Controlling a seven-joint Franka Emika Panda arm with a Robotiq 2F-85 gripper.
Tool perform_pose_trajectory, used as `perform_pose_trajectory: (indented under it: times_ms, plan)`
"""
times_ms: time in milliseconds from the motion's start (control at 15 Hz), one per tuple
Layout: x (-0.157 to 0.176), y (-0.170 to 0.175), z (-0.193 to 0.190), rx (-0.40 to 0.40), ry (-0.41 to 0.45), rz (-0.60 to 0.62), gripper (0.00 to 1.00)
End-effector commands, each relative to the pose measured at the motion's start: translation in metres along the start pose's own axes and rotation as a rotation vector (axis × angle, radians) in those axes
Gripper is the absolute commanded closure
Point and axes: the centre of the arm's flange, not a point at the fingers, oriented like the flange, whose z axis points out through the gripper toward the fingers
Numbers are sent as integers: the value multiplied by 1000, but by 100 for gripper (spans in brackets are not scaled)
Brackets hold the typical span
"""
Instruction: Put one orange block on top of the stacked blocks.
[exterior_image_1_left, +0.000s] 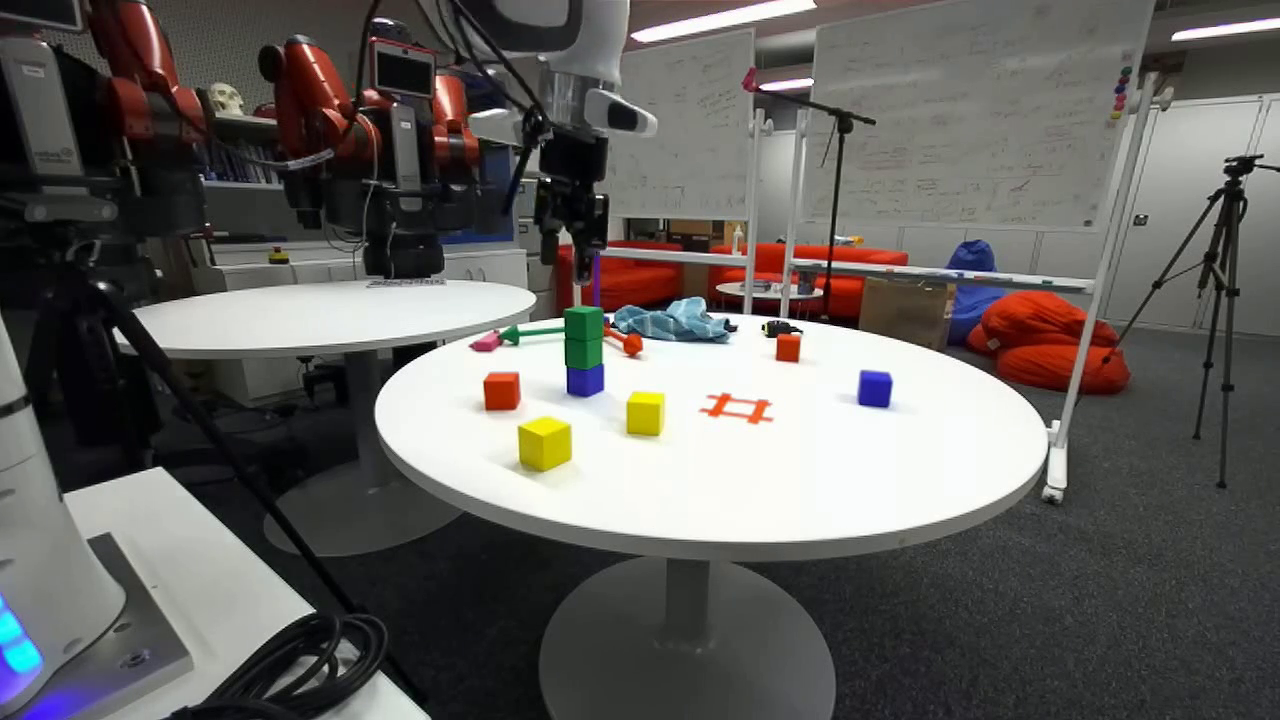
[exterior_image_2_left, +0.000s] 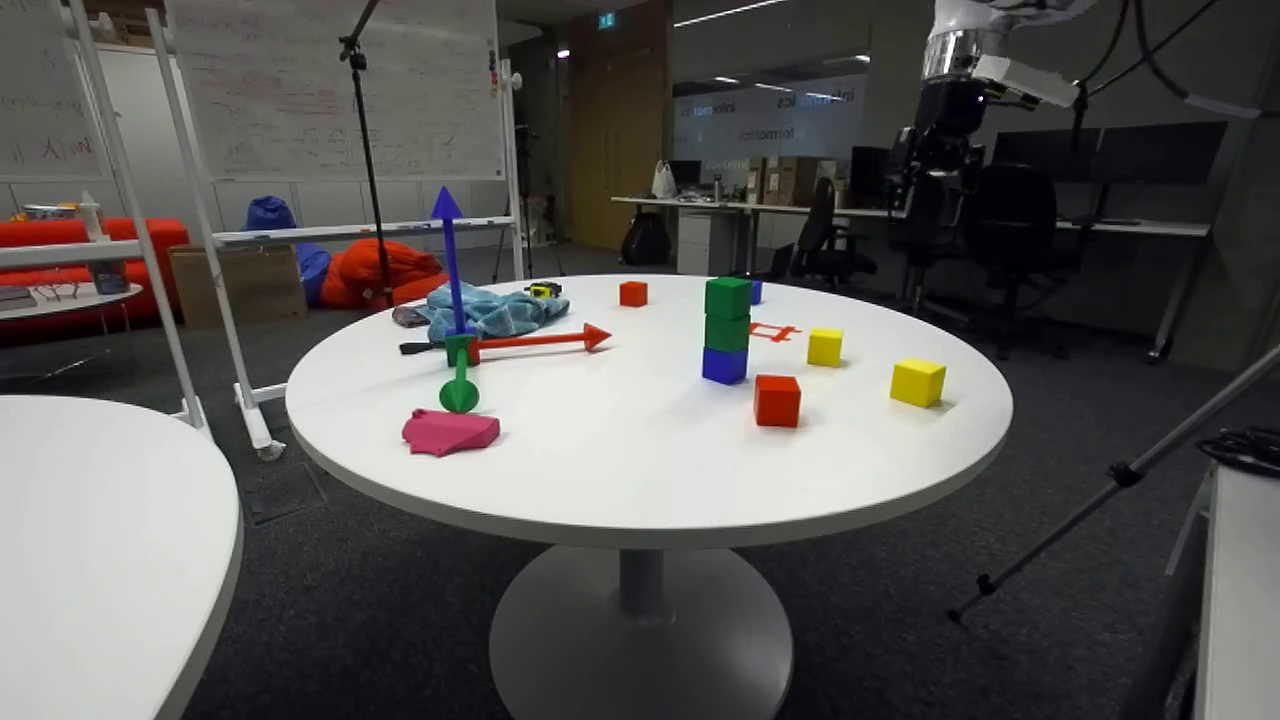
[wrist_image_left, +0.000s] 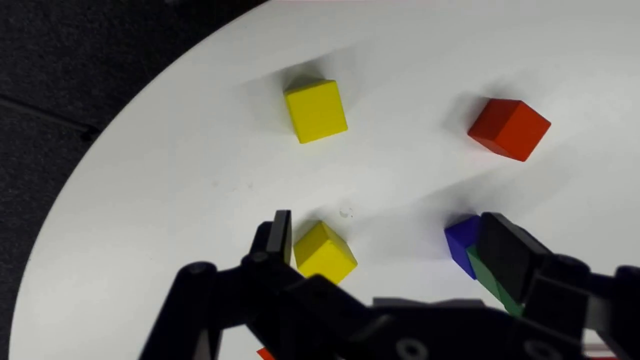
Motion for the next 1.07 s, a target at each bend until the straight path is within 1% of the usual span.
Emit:
perform_pose_trajectory:
  times_ms: [0, 67, 133, 267, 333, 400, 533, 600, 733, 867, 1000]
  plan:
    - [4, 12, -20, -54, -51, -116, 0]
    - [2, 13, -22, -71, -61, -153, 0]
    - [1, 12, -23, -72, -69, -181, 0]
    - [2, -5, -19, -33, -31, -227, 0]
    - [6, -18, -15, -15, -12, -239, 0]
    - [12, -38, -8, 12, 5, -237, 0]
    - [23, -80, 12, 79, 11, -232, 0]
    - [23, -97, 24, 108, -1, -238, 0]
    - [23, -127, 56, 170, -51, -241, 0]
    - [18, -143, 91, 233, -118, -230, 0]
    - [12, -151, 118, 280, -179, -200, 0]
